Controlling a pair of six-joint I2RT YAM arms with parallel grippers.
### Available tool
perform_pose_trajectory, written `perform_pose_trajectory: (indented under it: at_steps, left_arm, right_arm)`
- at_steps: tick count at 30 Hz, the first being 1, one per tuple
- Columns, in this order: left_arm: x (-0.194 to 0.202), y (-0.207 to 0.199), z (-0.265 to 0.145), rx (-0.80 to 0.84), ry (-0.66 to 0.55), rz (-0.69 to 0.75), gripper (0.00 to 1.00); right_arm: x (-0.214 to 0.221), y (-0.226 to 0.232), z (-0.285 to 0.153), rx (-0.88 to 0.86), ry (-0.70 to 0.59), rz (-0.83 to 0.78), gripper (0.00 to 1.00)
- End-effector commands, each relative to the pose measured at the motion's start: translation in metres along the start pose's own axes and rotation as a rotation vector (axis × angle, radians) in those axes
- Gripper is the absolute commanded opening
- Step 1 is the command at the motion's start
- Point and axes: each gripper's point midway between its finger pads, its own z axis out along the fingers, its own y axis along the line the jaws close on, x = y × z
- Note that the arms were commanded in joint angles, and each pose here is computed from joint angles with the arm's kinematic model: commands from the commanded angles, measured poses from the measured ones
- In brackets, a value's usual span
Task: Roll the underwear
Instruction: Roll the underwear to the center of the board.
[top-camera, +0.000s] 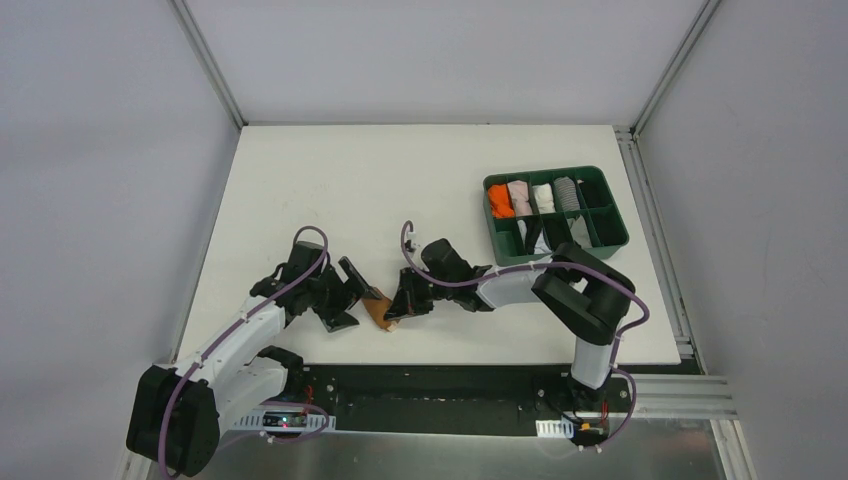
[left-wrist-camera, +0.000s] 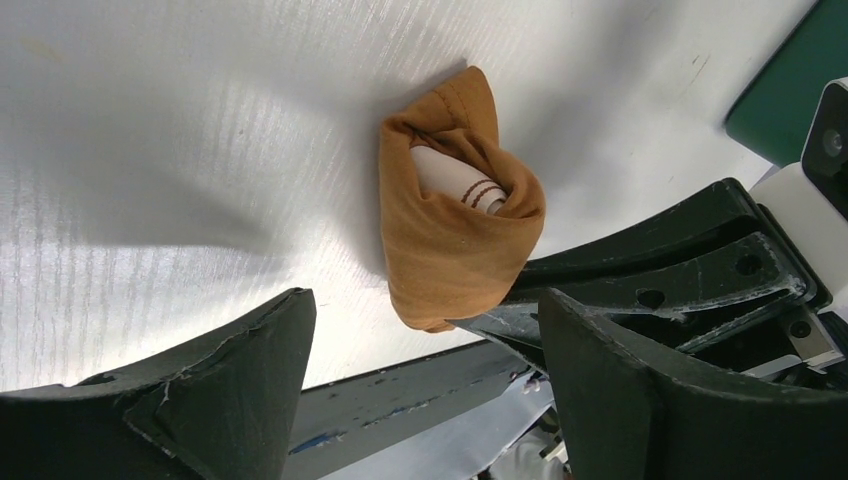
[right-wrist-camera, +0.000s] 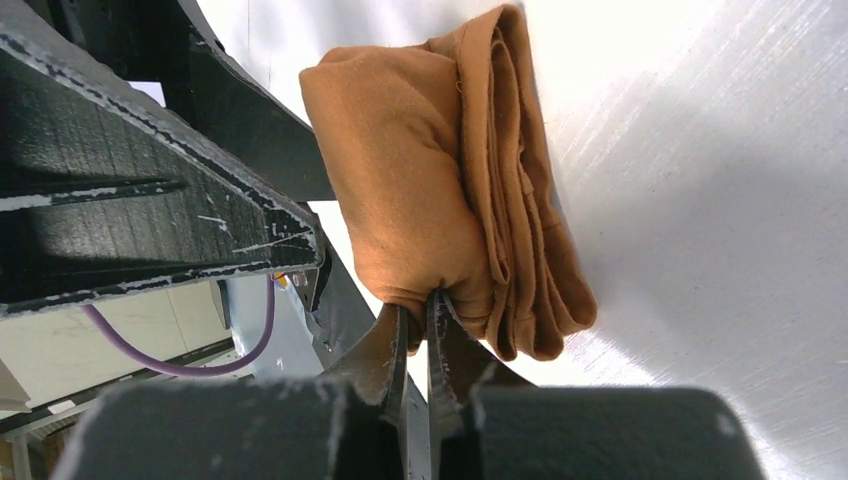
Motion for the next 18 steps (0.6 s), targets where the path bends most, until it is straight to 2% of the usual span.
perform_pose_trajectory:
  at_steps: [1, 6, 12, 15, 16, 18]
  left_arm:
    - [-0.006, 0.001, 0.004, 0.003, -0.031, 0.02, 0.83]
    - [-0.012, -0.001, 0.012, 0.013, -0.041, 0.015, 0.76]
    - [-0.015, 0.001, 0.026, -0.021, -0.016, 0.003, 0.6]
    - [-0.015, 0.007, 0.032, -0.059, -0.001, -0.005, 0.48]
    - [-0.014, 0.01, 0.034, -0.071, 0.008, -0.011, 0.4]
    - [-0.011, 0.015, 0.037, -0.1, 0.032, -0.028, 0.25]
  right_arm:
    - [0.018, -0.024, 0.0, 0.048, 0.06, 0.064, 0.0]
    - [0.014, -0.023, -0.004, 0.001, 0.058, 0.119, 0.0]
    - [0.01, -0.02, -0.008, -0.073, 0.084, 0.193, 0.0]
    - [0.008, -0.021, -0.009, -0.065, 0.09, 0.203, 0.0]
    - [0.008, -0.02, -0.01, -0.059, 0.089, 0.194, 0.02]
    - [0.008, -0.021, -0.015, -0.019, 0.089, 0.185, 0.2]
